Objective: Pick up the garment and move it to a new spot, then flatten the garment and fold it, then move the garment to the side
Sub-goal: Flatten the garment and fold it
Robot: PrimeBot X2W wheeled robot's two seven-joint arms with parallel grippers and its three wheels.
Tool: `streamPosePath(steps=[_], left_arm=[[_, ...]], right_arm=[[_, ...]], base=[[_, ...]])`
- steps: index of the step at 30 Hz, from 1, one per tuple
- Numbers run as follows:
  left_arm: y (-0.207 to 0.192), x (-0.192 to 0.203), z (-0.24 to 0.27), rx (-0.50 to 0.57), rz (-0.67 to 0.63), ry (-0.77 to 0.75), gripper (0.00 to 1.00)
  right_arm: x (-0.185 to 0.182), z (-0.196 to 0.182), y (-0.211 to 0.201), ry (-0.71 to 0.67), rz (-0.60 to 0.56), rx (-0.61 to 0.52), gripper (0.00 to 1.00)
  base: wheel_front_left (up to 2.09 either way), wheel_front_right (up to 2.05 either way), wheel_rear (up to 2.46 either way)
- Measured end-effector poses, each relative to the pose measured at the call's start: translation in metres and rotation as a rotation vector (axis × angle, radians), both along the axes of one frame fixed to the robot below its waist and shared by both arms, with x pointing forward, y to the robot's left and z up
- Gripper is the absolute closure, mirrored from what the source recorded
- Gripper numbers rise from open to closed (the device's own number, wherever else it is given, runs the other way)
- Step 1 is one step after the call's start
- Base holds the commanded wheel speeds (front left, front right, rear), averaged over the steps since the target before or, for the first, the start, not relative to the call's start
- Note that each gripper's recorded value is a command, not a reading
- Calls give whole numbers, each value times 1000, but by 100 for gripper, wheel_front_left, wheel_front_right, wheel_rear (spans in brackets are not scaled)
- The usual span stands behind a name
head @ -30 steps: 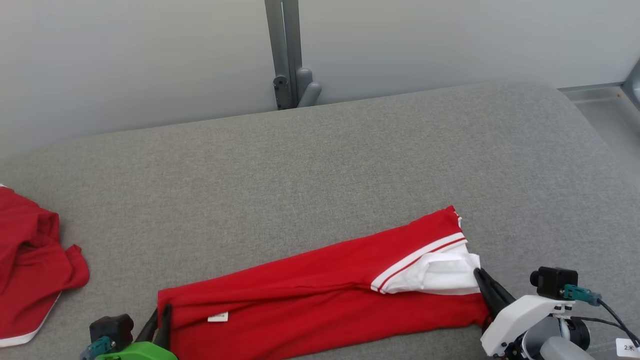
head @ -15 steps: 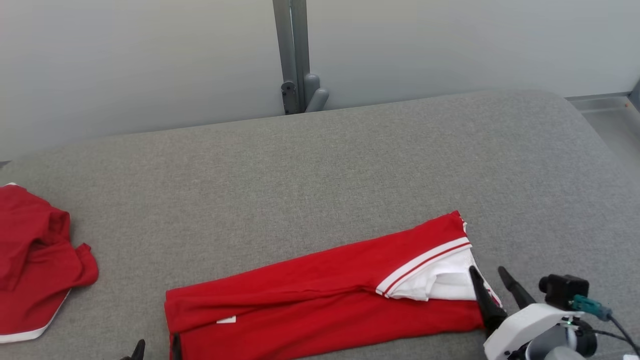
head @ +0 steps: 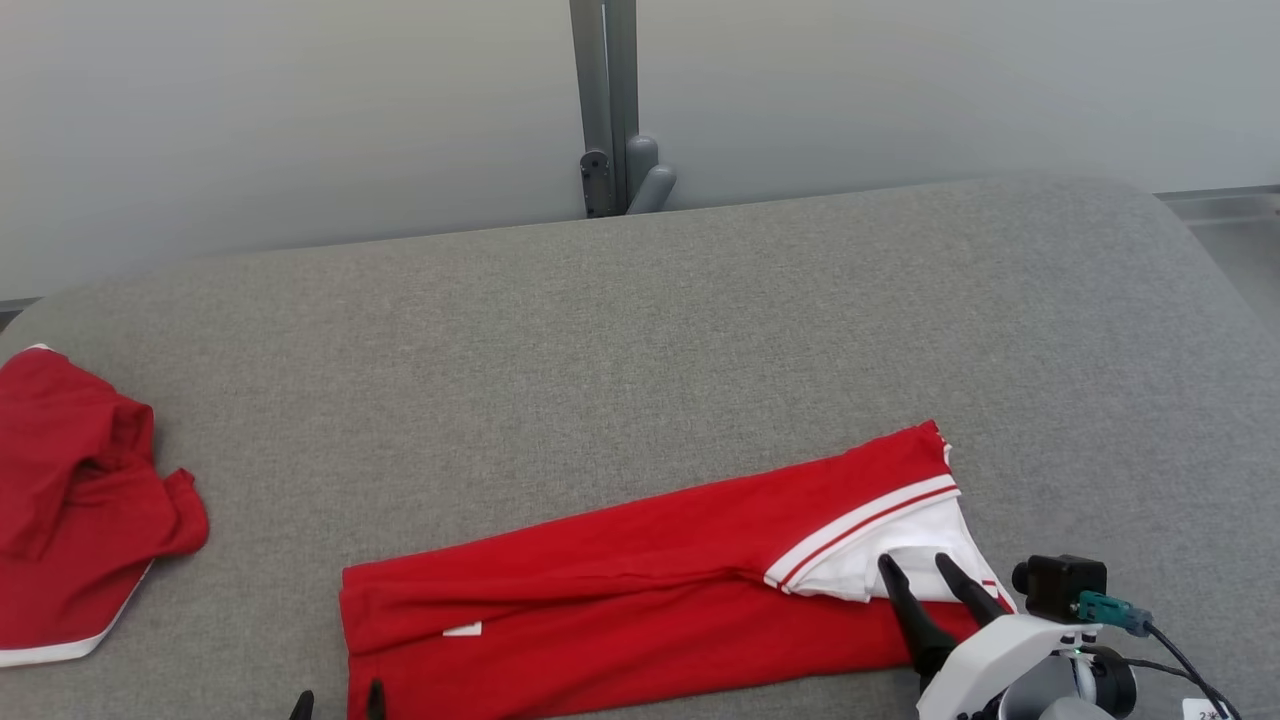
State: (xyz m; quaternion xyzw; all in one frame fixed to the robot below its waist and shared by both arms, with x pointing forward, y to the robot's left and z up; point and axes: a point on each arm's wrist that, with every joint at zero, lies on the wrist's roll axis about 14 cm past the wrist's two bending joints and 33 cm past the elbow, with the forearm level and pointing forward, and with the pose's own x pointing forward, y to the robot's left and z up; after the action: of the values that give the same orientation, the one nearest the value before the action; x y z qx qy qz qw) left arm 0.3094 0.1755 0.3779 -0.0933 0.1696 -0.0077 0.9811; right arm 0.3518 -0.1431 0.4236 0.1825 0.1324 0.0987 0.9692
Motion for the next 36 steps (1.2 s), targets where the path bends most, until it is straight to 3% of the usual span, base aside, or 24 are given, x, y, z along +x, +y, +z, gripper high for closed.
streamPosePath(steps=[3, 9, 21, 36], left_arm=[[1, -1, -3, -2, 2, 10, 0], [-1, -3, -6, -19, 4, 21, 0], [-5, -7, -11, -48, 5, 42, 0], [-2, -13, -17, -68, 31, 62, 0]], right_arm=[[2, -2, 6, 13, 6, 10, 0], [18, 11, -5, -48, 59, -134, 0], [20, 6, -15, 7, 163, -297, 0], [-4, -10, 13, 75, 229, -217, 0]], base=[[0, 0, 0], [0, 0, 0], [0, 0, 0], [0, 0, 0]])
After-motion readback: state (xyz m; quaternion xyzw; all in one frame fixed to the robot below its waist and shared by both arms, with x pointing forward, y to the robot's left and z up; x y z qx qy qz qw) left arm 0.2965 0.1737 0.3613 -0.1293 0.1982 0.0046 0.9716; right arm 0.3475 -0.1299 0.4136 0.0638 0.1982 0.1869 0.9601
